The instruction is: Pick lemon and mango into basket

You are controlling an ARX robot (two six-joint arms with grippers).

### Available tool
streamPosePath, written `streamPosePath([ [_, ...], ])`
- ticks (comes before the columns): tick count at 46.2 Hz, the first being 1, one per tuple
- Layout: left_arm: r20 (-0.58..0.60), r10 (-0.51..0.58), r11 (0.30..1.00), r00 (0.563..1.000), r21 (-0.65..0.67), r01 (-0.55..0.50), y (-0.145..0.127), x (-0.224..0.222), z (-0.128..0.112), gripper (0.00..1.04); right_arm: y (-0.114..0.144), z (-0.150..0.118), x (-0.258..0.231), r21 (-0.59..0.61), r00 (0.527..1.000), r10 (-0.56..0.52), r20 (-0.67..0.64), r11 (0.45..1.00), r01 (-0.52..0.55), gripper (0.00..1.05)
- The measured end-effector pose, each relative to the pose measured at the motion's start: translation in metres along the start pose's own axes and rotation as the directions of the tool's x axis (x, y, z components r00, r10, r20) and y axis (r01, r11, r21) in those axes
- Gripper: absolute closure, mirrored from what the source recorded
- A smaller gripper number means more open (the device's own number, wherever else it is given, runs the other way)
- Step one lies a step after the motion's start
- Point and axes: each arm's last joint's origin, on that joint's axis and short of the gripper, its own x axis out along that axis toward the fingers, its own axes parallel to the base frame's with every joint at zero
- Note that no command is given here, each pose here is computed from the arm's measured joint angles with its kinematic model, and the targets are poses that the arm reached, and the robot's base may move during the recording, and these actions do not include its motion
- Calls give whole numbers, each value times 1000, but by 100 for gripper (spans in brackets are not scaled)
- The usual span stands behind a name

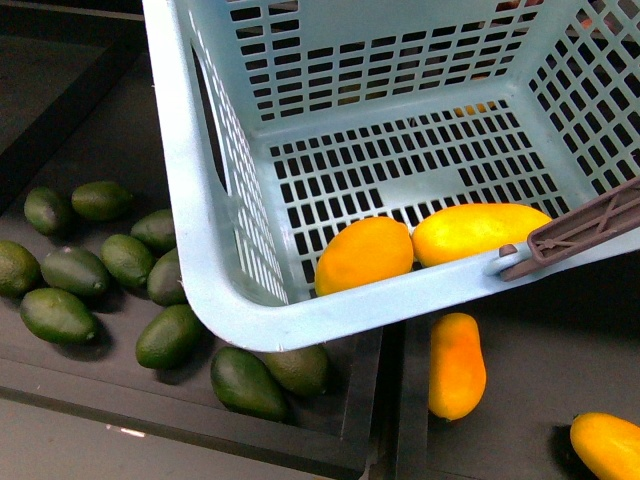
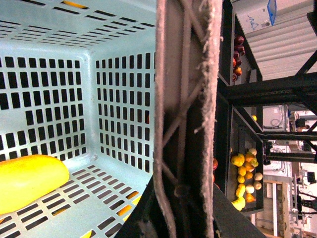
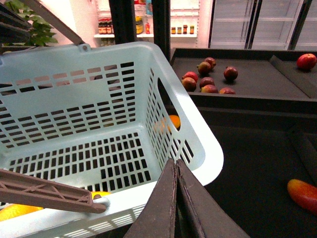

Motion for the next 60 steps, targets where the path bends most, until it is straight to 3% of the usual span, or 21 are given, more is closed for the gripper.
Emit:
streamPosePath([
  [29,0,0,1000,1000,1,0,0,0,0,99,0,-3,-15,0,1000,-1,-5,1000,1,103],
  [49,0,0,1000,1000,0,0,0,0,0,99,0,-3,-15,-2,1000,0,-5,1000,0,46],
  [60,-1,-1,1000,1000,0,1,0,0,0,99,0,-3,-15,-1,1000,-2,-5,1000,2,9],
])
